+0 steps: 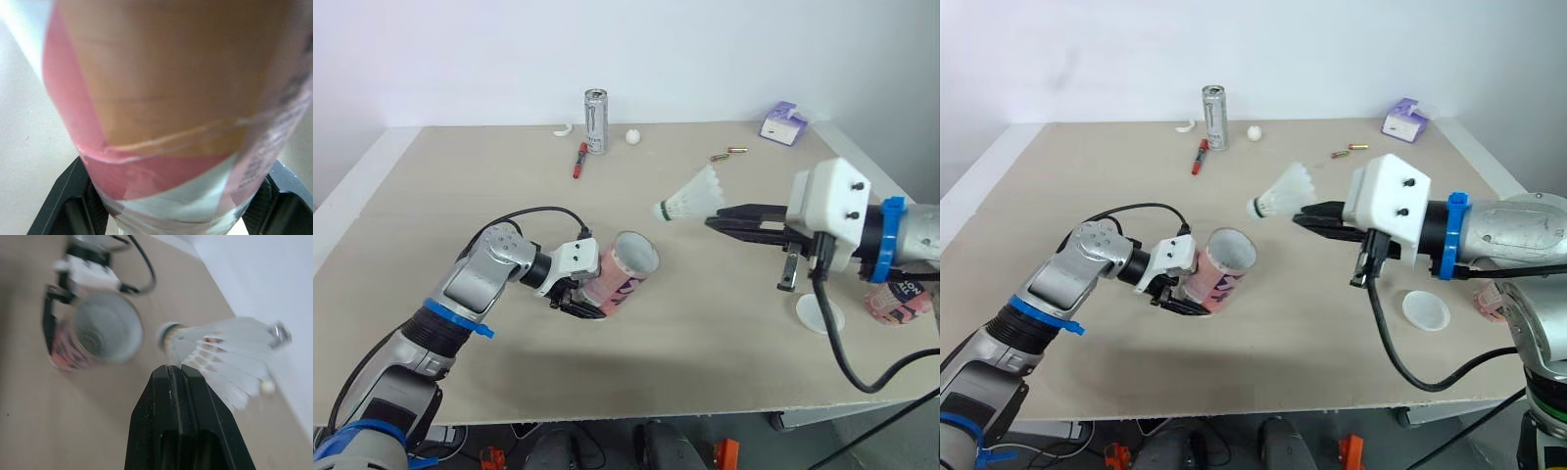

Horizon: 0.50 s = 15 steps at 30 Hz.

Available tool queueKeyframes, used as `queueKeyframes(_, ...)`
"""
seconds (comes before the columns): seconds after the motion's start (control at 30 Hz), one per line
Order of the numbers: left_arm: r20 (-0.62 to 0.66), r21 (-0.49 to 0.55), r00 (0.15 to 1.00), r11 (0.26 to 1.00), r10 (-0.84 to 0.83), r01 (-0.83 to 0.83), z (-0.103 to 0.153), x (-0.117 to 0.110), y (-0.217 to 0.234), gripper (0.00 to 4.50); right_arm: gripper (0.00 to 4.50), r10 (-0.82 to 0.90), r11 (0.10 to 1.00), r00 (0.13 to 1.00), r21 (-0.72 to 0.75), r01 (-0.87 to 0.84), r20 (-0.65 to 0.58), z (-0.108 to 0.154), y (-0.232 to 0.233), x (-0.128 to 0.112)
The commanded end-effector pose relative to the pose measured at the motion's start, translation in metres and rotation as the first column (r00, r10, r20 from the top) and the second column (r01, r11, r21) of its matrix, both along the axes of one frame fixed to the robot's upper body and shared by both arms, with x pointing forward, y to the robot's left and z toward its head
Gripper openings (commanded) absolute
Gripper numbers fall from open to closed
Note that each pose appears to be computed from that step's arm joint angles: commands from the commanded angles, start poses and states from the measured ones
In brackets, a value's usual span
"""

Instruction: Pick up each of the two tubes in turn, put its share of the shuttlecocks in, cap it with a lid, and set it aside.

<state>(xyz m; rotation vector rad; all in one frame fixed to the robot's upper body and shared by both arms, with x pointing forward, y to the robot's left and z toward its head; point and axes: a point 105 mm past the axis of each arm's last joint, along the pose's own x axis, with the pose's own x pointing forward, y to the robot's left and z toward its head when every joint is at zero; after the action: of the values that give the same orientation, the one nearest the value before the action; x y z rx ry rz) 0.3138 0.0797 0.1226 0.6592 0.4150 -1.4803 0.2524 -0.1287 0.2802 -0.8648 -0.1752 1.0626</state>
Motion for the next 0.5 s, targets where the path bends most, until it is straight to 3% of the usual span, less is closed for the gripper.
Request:
queueKeyframes(0.03,-0.063,0.067,0.998,0.998,0.024,-0.020,-0.023,-0.004,0.006,2.98,0.19,0.071,0.994,0.996,-0.087,-0.066,0.052,-0.002,0.014,-0.008)
queueKeyframes(0.5,-0.063,0.063,0.998,0.998,0.032,-0.028,-0.022,-0.007,0.007,2.98,0.19,0.163,0.976,0.984,-0.158,-0.150,0.073,-0.019,0.037,-0.005)
